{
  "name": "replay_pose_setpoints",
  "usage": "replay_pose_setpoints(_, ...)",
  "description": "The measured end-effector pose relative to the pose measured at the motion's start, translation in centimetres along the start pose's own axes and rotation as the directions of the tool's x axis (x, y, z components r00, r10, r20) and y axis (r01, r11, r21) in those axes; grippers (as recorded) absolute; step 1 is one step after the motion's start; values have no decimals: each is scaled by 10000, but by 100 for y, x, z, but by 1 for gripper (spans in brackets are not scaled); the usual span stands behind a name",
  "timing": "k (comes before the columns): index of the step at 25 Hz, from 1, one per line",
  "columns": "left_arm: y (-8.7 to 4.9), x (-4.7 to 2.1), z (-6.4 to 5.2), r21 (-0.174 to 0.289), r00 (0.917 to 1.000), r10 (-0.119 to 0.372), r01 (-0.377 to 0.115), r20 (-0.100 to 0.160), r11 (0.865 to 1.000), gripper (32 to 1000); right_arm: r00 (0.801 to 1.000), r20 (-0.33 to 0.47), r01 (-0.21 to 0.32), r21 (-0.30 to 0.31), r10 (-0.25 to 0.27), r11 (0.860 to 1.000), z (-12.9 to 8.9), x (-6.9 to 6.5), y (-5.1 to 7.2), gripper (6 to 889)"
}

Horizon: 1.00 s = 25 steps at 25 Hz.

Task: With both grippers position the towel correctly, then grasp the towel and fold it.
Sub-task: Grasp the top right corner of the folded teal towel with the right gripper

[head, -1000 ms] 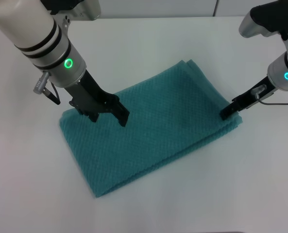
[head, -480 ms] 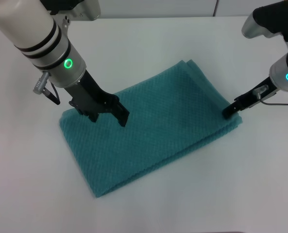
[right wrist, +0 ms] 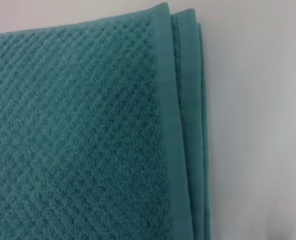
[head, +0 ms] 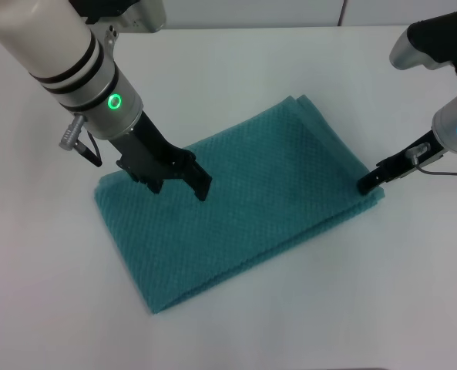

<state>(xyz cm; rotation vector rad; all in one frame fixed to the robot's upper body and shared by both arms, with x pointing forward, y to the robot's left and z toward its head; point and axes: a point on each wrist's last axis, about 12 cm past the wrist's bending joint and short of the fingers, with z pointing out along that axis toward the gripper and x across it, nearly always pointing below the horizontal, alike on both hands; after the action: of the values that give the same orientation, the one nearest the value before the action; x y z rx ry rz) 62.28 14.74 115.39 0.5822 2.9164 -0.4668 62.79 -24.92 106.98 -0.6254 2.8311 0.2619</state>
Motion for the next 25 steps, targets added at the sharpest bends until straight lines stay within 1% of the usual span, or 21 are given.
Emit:
replay_pose_setpoints(19, 7, 0, 4, 2, 10000, -26, 26, 32, 10000, 834, 9999, -41, -129, 51, 130, 9999, 51, 58, -17, 855)
replay_pose_setpoints(25, 8, 0, 5, 1, 10000, -29, 29, 34, 10000, 835, 9999, -49, -131, 52, 132, 9999, 51, 59, -18, 854)
